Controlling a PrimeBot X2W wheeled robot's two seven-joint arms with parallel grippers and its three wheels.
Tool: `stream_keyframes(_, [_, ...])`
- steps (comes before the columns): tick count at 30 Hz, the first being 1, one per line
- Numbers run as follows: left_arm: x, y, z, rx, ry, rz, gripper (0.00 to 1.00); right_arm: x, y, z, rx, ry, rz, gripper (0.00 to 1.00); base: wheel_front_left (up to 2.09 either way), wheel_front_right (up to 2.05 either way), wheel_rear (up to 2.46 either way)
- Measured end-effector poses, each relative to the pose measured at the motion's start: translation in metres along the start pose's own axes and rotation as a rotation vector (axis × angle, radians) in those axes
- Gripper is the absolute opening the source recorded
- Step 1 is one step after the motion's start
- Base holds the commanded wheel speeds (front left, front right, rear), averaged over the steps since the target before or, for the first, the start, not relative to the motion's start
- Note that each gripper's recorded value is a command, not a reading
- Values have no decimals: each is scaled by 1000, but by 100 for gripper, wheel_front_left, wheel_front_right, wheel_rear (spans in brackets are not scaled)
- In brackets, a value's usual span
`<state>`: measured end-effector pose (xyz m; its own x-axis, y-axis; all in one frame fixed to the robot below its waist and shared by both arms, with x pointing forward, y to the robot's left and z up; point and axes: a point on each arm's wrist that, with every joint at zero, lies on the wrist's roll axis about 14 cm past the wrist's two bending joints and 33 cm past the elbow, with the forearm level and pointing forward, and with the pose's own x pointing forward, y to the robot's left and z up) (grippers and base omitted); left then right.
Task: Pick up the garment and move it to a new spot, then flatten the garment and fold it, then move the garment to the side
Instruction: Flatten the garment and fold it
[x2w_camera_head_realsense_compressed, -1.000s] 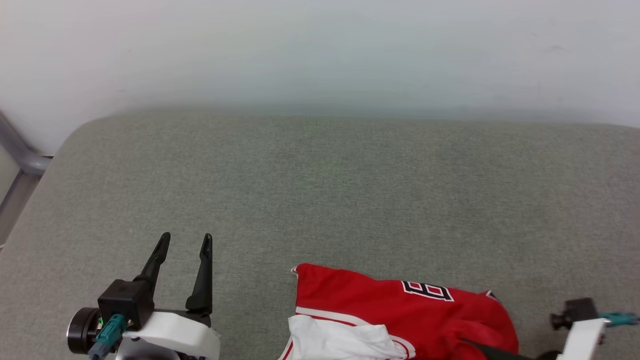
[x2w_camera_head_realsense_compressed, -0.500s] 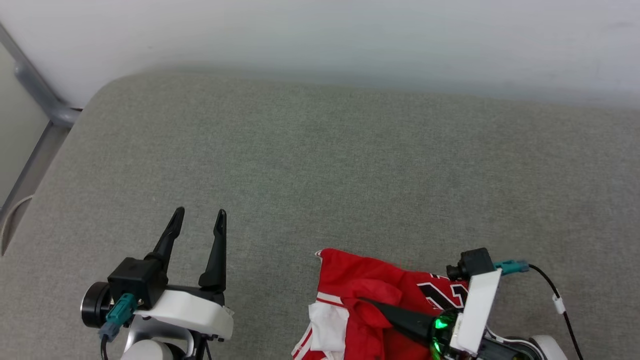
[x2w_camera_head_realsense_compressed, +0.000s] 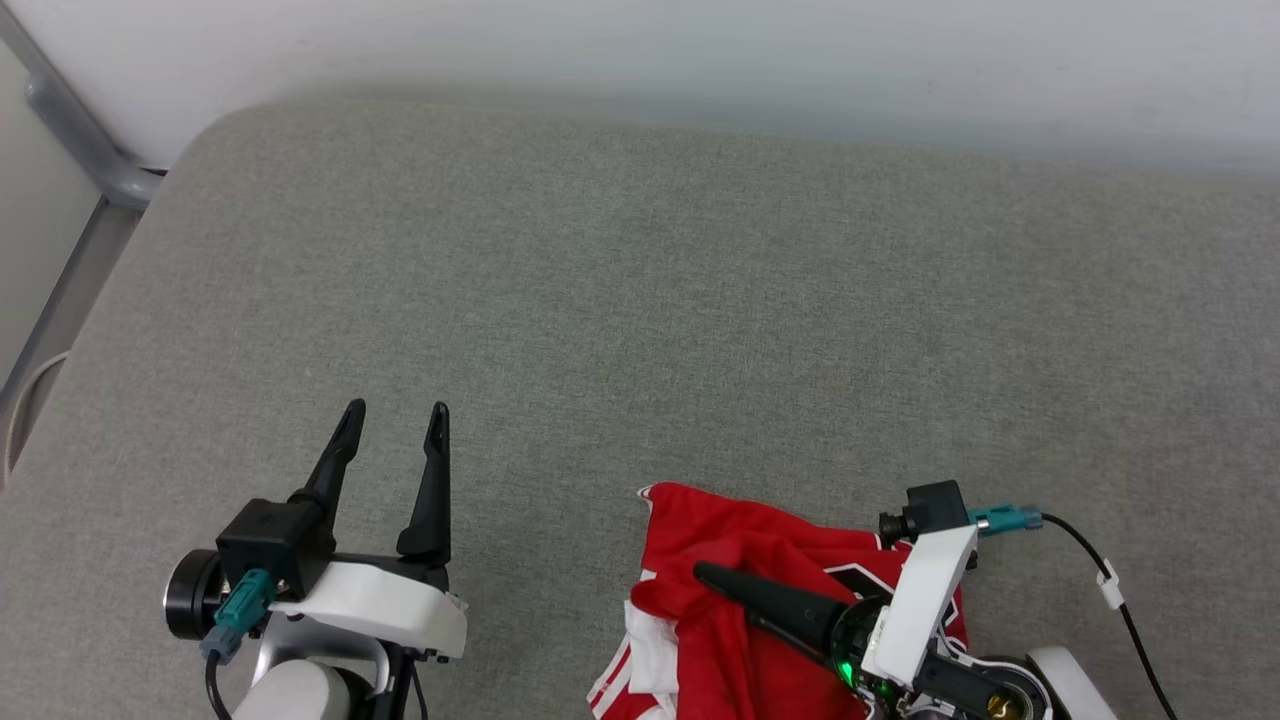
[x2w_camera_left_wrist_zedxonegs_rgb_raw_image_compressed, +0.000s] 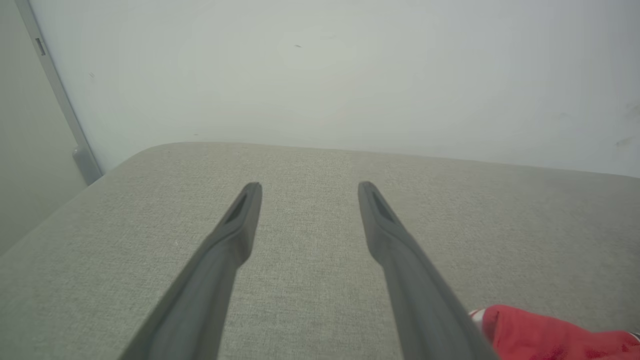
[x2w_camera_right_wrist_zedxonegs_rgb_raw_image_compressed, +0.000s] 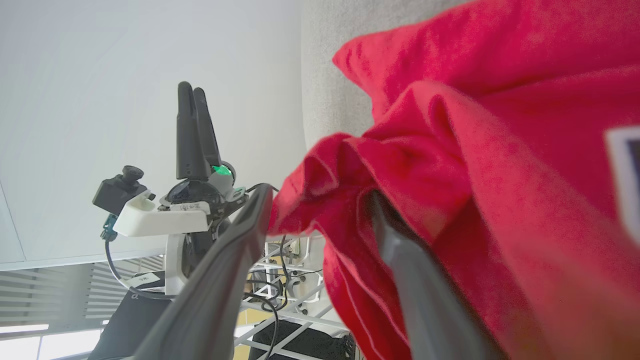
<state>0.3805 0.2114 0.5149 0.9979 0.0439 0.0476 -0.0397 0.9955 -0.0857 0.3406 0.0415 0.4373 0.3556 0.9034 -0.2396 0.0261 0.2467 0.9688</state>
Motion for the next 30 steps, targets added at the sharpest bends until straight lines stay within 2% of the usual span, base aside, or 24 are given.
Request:
stream_keyframes(6, [2, -8, 7, 4, -22, -33, 100, -9, 36, 19, -161, -114, 50, 100, 0, 0, 0])
stream_keyframes(10, [4, -13, 11, 6, -34, -53, 100, -28, 49, 45, -337, -259, 15, 100, 0, 0, 0])
stream_keyframes(15, [4, -19, 16, 9, -49, -70, 100, -69, 51, 90, -576, -523, -104, 100, 0, 0, 0])
stream_keyframes(20, [1, -22, 18, 18, -57, -80, 100, -128, 43, 126, -805, -764, -295, 100, 0, 0, 0])
stream_keyframes(26, [-5, -22, 26, 32, -83, -79, 100, -199, 56, 142, -1019, -1005, -479, 100, 0, 0, 0])
stream_keyframes(30, [-13, -22, 29, 43, -91, -80, 100, -220, 67, 132, -1112, -1071, -542, 100, 0, 0, 0])
